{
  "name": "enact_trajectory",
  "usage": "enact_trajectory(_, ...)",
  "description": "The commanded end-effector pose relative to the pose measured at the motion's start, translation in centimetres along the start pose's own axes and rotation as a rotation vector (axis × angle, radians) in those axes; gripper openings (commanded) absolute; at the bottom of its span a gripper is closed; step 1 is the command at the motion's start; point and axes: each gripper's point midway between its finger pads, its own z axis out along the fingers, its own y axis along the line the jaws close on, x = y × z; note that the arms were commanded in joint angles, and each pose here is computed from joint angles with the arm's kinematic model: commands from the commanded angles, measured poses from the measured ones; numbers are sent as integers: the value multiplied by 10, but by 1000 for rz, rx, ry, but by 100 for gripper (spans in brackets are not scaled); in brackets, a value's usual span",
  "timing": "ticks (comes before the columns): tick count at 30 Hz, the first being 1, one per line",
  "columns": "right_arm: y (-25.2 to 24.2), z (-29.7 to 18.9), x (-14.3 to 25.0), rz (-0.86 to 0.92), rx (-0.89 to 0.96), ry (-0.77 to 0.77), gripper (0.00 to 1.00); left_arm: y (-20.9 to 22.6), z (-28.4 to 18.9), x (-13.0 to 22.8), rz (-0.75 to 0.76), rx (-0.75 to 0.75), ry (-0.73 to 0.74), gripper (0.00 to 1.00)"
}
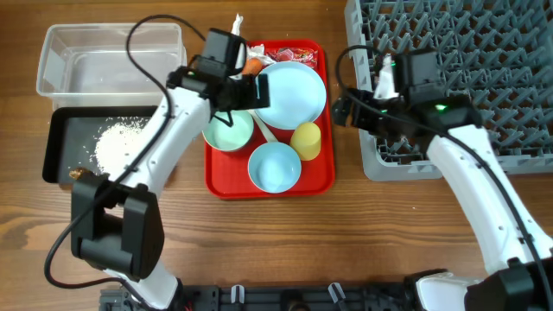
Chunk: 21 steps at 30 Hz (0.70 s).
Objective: Sort waste into correct bins and load items into the dishwasher rack
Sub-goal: 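Withdraw the left arm and move the right gripper toward the yellow cup, then grasp the yellow cup with the right gripper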
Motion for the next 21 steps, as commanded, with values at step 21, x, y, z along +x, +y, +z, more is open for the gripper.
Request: enact_trajectory(21,34,82,33,-161,76,93,91,72,-10,-11,-332,-78,14,100)
